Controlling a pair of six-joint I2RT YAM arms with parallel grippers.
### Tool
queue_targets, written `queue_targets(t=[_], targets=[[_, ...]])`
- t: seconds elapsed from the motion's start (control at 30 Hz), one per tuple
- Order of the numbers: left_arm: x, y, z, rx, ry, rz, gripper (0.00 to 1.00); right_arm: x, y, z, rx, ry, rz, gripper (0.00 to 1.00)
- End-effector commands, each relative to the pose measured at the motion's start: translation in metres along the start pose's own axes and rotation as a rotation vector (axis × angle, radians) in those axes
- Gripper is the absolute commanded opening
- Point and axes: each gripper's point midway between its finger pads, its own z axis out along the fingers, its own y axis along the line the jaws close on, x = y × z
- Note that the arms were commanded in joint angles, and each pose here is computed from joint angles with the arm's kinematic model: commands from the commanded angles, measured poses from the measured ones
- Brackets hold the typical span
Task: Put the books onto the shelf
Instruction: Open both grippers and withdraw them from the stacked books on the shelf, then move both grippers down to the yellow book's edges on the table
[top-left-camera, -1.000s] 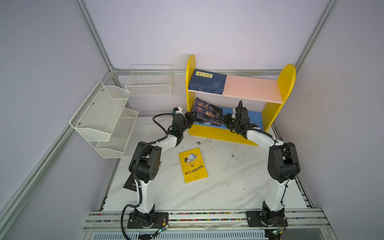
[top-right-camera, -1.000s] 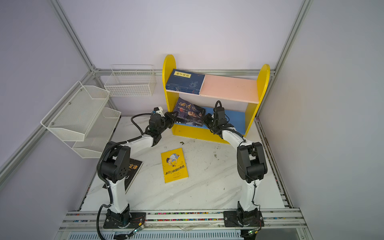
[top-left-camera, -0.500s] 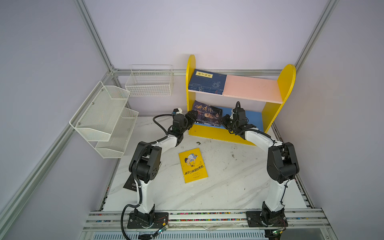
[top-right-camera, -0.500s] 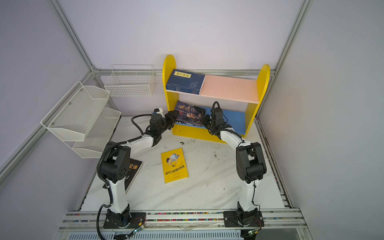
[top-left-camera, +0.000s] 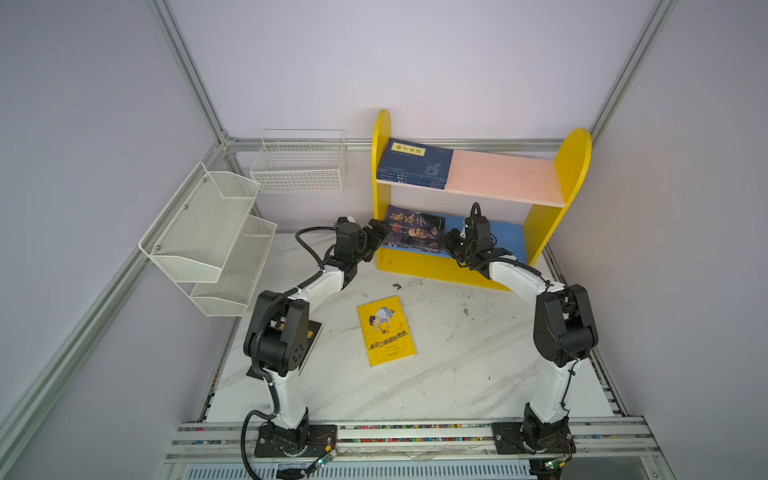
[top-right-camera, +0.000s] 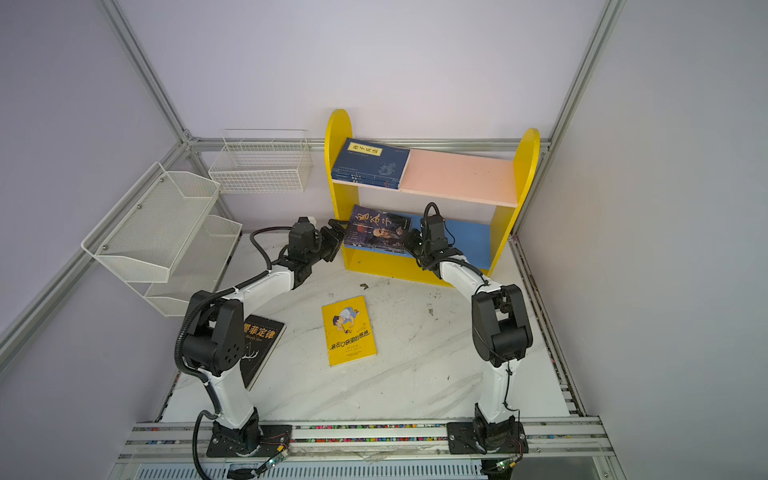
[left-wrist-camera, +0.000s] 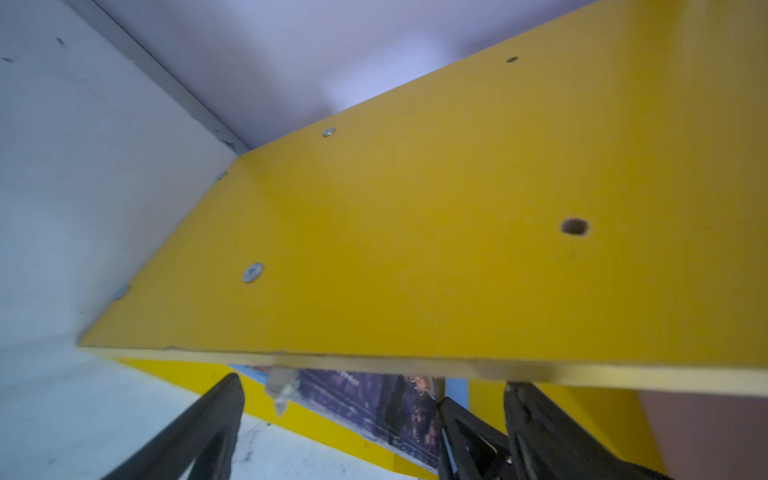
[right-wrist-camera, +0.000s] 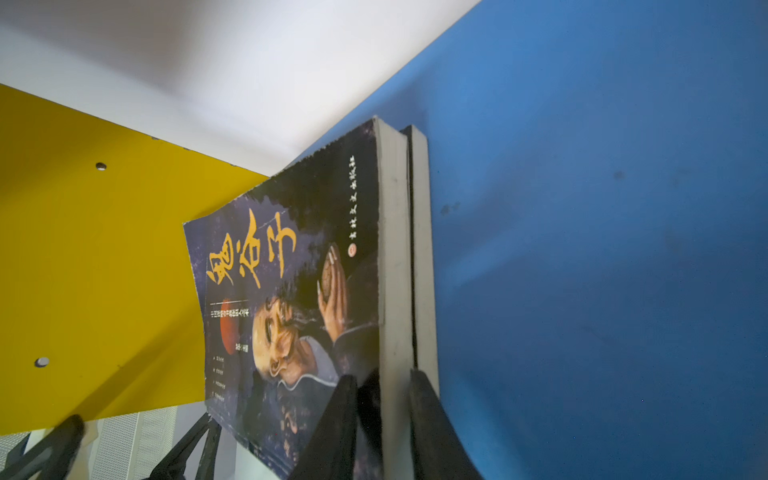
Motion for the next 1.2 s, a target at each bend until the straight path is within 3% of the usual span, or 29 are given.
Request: queue_targets(t=[0.0,0.23,0.37,0.53,0.67,0.8,1.0,1.17], targets=[[-0.017,-0.026,-0.024,0.017,0.008,0.098,0.97,-0.006,0.017,-0.006,-0.032,-0.026,-0.015,0.27],[0.002,-0.029,-0.043,0.038,0.129,0.379,0.96,-0.015,0.043,-0.016,-0.104,-0.035,-0.089,0.35],[0.005,0.006,-0.074,-0.143,0.145,0.505,1.0,-0.032,0.071,-0.049,-0.121,-0.08,-0.244,0.52],[0.024,0.063,-0.117,-0.296,0.249,0.475,1.0,-0.024,0.05,-0.091,0.029,-0.076,-0.325,0.57],[0.057,0.093,-0.139,-0.328,0.351,0.405,1.0,0.022,0.042,-0.111,0.027,-0.018,-0.356,0.57],[0.087,0.109,-0.163,-0.298,0.435,0.352,1.0,0.098,0.039,-0.119,-0.006,0.095,-0.429,0.57],[0.136,0.144,-0.182,-0.27,0.597,0.278,1.0,0.203,0.008,-0.094,0.013,0.332,-0.532,0.57],[0.156,0.159,-0.186,-0.224,0.669,0.283,1.0,0.259,-0.017,-0.074,0.024,0.432,-0.578,0.48]])
